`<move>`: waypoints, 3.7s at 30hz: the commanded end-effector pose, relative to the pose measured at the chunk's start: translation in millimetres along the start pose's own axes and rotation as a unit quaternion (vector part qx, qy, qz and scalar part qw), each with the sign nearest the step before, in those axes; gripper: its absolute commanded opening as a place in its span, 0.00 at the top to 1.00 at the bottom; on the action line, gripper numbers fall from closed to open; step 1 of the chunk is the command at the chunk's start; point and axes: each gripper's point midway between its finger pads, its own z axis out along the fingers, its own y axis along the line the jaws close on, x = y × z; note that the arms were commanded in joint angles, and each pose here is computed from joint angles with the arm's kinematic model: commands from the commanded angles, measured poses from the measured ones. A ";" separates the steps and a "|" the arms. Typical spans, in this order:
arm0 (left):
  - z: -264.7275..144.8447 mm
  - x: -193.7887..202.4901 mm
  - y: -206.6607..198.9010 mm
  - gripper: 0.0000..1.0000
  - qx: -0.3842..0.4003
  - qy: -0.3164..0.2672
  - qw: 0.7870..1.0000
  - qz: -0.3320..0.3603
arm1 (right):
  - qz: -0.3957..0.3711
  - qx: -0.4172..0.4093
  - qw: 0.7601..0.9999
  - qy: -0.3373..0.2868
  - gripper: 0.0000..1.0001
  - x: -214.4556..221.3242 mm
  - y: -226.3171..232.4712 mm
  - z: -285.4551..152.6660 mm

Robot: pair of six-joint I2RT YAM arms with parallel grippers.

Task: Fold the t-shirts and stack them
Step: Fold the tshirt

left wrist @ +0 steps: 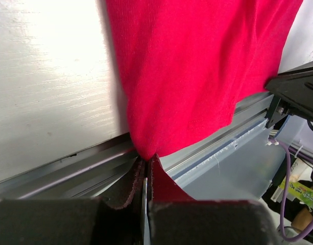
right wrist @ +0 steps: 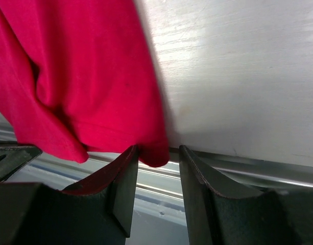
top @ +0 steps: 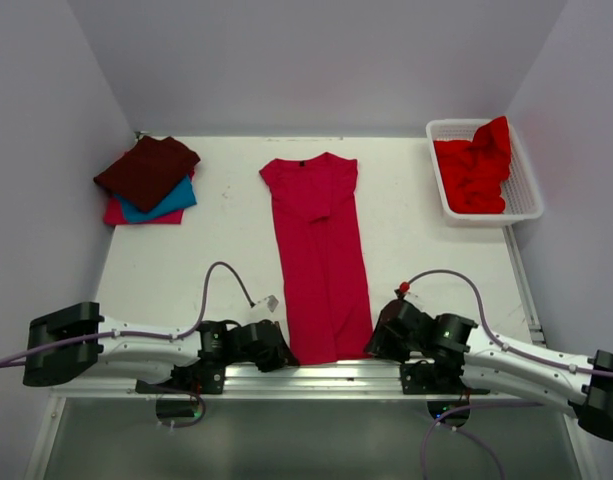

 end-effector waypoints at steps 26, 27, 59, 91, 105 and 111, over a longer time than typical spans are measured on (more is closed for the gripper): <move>-22.2 -39.5 -6.7 1.00 -0.051 -0.101 0.990 0.084 | -0.051 -0.008 0.998 -0.046 1.00 -22.7 22.5 -8.4; -22.7 -39.8 -10.3 1.00 -0.048 -0.102 0.990 0.089 | -0.054 -0.013 0.997 -0.047 1.00 -23.6 26.7 -9.0; -54.1 -134.9 -79.7 1.00 -0.076 -0.261 0.931 0.244 | -0.191 0.033 0.955 -0.225 1.00 -121.9 106.4 -47.9; -3.0 -284.9 -91.6 1.00 -0.096 -0.320 0.902 0.272 | -0.231 0.082 0.938 -0.245 1.00 -289.7 163.7 12.4; -84.6 -438.0 -140.1 0.00 -0.094 -0.445 0.858 0.240 | -0.243 0.141 0.907 -0.313 0.01 -384.3 185.5 -9.9; -67.9 -394.2 -116.0 0.23 -0.063 -0.391 0.888 0.236 | -0.233 0.124 0.909 -0.322 0.07 -363.1 169.7 -30.3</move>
